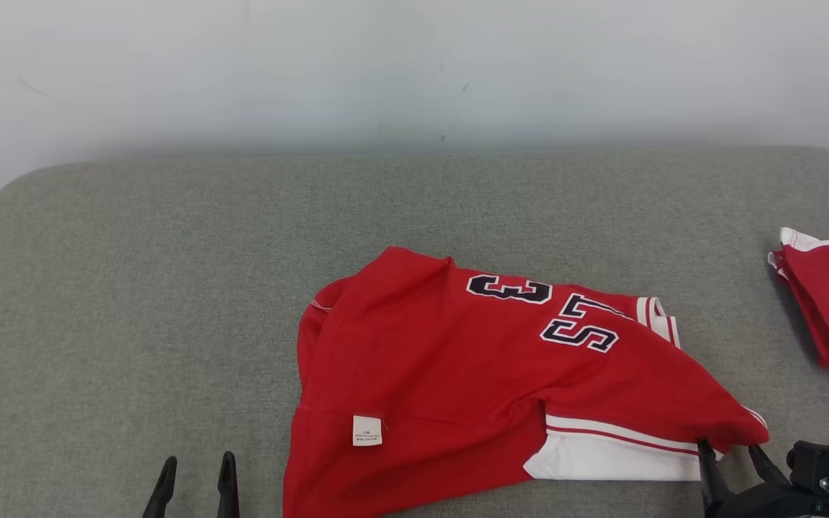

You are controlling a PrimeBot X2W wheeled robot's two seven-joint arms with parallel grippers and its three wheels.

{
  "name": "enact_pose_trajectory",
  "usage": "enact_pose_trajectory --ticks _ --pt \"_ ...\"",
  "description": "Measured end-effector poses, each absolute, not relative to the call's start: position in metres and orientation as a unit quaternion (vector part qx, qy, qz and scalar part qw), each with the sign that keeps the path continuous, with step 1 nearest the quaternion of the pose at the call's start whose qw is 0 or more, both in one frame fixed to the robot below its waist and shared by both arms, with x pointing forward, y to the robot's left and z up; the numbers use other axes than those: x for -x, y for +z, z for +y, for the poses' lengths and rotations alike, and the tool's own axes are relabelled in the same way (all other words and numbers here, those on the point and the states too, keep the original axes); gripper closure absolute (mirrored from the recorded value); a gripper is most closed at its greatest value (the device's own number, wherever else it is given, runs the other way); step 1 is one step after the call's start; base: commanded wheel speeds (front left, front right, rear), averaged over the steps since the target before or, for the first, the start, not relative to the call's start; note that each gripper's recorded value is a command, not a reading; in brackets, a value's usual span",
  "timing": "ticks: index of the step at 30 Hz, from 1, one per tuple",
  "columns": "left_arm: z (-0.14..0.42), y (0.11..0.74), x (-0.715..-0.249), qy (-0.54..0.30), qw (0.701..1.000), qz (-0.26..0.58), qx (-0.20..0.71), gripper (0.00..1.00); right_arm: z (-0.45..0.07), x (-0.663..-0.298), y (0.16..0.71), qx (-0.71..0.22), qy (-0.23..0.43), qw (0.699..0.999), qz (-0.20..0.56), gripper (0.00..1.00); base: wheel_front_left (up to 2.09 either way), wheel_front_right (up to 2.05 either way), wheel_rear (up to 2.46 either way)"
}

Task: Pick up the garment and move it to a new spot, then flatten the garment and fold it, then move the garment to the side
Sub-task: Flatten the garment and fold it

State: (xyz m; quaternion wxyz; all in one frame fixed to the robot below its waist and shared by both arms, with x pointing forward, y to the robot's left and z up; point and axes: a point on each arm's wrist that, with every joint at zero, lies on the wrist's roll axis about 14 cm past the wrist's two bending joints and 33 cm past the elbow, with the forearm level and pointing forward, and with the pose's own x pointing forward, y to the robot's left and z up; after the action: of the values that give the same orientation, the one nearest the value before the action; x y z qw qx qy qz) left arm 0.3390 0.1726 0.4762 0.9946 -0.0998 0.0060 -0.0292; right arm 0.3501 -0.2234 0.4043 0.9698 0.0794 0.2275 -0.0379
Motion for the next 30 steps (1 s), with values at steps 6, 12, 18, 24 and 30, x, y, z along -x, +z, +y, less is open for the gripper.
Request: enact_pose_trajectory --ticks 6,12,18,24,30 --pt "0.176 0.473 -0.337 -0.024 0.995 0.011 0.099 0.0 -0.228 -0.359 0.405 -0.073 -0.045 0.973 0.216 0.02 0.0 0.0 0.0" --pt "0.177 0.473 -0.335 -0.021 0.995 0.01 0.098 0.0 -0.226 -0.367 0.421 -0.061 -0.039 0.982 0.176 1.0 0.0 0.0 0.0" --pt "0.178 0.475 -0.331 -0.021 0.995 0.006 0.098 0.0 -0.233 -0.371 0.46 -0.048 -0.044 0.992 0.108 1.0 0.0 0.0 0.0" --pt "0.178 0.475 -0.328 -0.021 0.995 0.006 0.099 0.0 -0.228 -0.372 0.494 -0.044 -0.034 0.995 0.078 1.0 0.0 0.0 0.0" --pt "0.181 0.476 -0.324 -0.015 0.995 0.005 0.101 0.0 -0.222 -0.381 0.526 -0.05 -0.02 0.997 0.054 1.0 0.0 0.0 0.0"
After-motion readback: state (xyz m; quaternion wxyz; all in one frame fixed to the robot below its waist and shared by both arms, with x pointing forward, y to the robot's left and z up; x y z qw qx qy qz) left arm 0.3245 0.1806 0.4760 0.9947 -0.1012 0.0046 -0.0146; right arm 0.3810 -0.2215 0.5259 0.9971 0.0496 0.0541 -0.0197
